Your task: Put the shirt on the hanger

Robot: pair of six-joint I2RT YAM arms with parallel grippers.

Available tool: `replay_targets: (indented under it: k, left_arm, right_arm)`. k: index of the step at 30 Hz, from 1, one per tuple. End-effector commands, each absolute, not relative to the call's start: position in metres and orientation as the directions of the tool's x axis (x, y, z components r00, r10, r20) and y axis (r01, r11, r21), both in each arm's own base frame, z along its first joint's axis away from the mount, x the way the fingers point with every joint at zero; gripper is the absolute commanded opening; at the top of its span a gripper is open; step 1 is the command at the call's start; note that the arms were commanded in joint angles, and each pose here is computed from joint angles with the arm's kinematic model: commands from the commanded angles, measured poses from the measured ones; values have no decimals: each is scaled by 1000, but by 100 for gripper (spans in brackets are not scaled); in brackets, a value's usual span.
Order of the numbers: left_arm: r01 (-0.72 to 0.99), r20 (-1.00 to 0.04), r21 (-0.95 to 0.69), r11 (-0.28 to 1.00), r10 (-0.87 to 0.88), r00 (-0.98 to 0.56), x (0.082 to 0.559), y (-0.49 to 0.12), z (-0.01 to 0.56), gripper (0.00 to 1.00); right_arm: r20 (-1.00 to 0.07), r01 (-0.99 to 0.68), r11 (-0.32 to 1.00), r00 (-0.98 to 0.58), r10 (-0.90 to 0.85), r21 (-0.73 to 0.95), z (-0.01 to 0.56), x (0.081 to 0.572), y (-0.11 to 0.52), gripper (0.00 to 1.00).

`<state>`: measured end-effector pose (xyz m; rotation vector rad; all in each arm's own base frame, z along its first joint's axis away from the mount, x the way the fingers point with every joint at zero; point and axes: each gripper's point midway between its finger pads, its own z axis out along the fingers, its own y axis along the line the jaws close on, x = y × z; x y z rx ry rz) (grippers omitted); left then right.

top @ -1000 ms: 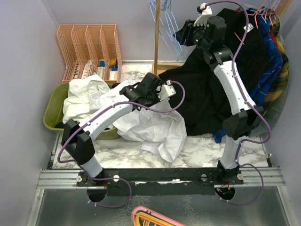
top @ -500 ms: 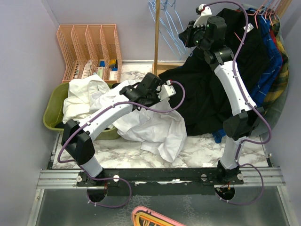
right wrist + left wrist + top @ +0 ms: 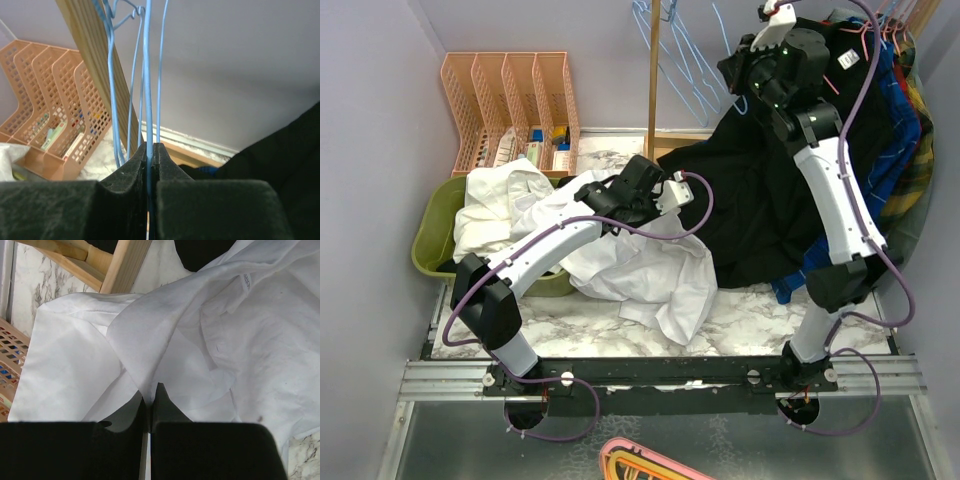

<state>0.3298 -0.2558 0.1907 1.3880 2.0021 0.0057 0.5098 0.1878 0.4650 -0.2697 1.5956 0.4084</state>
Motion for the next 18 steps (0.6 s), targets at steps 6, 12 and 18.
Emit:
replay_targets:
  k: [6, 12, 18]
  left_arm:
    - [820, -566, 361, 444, 803, -186, 330, -259, 203, 0]
    - [831, -577, 334, 445, 794, -193, 331, -267, 200, 0]
    - [819, -564, 395, 417, 813, -142, 347, -272, 231, 0]
  right_arm:
    - [-996, -300, 950, -62, 66, 82, 446, 456, 146, 1]
    - [-987, -282, 947, -92, 129, 150, 430, 396, 129, 1]
    - [-967, -270, 946, -223, 123, 182, 375, 310, 106, 1]
